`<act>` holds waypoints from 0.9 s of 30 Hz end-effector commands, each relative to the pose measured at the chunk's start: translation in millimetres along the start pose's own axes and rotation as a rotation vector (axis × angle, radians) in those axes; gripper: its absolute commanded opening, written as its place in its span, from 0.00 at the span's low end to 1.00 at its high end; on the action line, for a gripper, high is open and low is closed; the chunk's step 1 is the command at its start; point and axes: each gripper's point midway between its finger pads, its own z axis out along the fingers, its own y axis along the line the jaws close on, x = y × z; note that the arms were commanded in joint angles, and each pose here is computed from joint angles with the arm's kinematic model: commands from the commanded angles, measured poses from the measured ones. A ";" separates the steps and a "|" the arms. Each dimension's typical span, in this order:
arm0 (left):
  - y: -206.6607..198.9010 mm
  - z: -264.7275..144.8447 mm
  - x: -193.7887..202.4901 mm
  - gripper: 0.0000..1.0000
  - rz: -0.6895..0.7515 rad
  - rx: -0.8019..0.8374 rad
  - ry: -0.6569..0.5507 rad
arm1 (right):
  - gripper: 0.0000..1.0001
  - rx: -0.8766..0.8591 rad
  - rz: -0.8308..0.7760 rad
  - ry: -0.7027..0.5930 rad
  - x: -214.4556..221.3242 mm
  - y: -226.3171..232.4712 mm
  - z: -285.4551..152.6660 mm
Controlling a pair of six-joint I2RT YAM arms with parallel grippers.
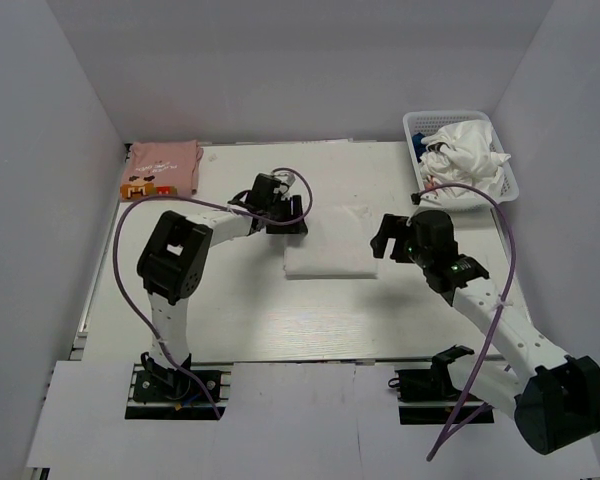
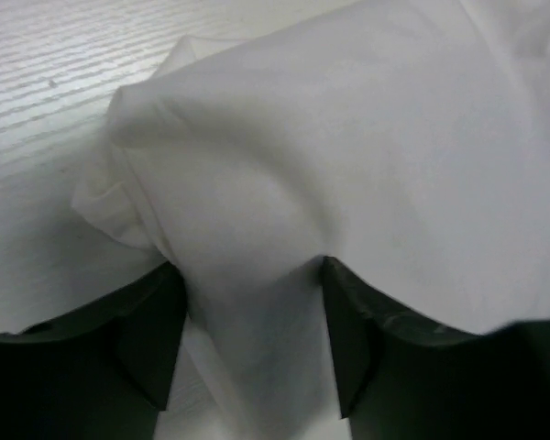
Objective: Fold and stack the t-shirts
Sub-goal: Put the neatly folded tshirt into the corner of the board with the left arm
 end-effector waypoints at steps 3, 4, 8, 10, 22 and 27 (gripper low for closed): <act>-5.0 7.7 71.0 0.46 -0.017 0.068 0.179 | 0.90 0.033 -0.009 -0.073 -9.3 -8.4 -8.9; -1.8 8.4 69.6 0.40 -0.009 0.027 0.174 | 0.90 0.056 -0.012 -0.078 -6.6 -13.8 -9.1; 13.6 18.4 68.0 0.00 -0.007 -0.091 0.200 | 0.90 0.088 -0.013 -0.098 -7.1 -20.8 -11.1; 21.0 18.1 52.7 0.00 0.011 -0.160 0.179 | 0.90 0.114 -0.020 -0.099 -5.3 -26.6 -10.3; 58.4 -82.7 -94.6 0.00 0.389 -0.559 -0.108 | 0.90 0.208 -0.038 -0.086 3.6 -46.7 -1.7; 79.5 -121.1 -140.8 0.00 0.549 -0.636 -0.182 | 0.90 0.170 -0.059 -0.054 8.3 -39.9 6.1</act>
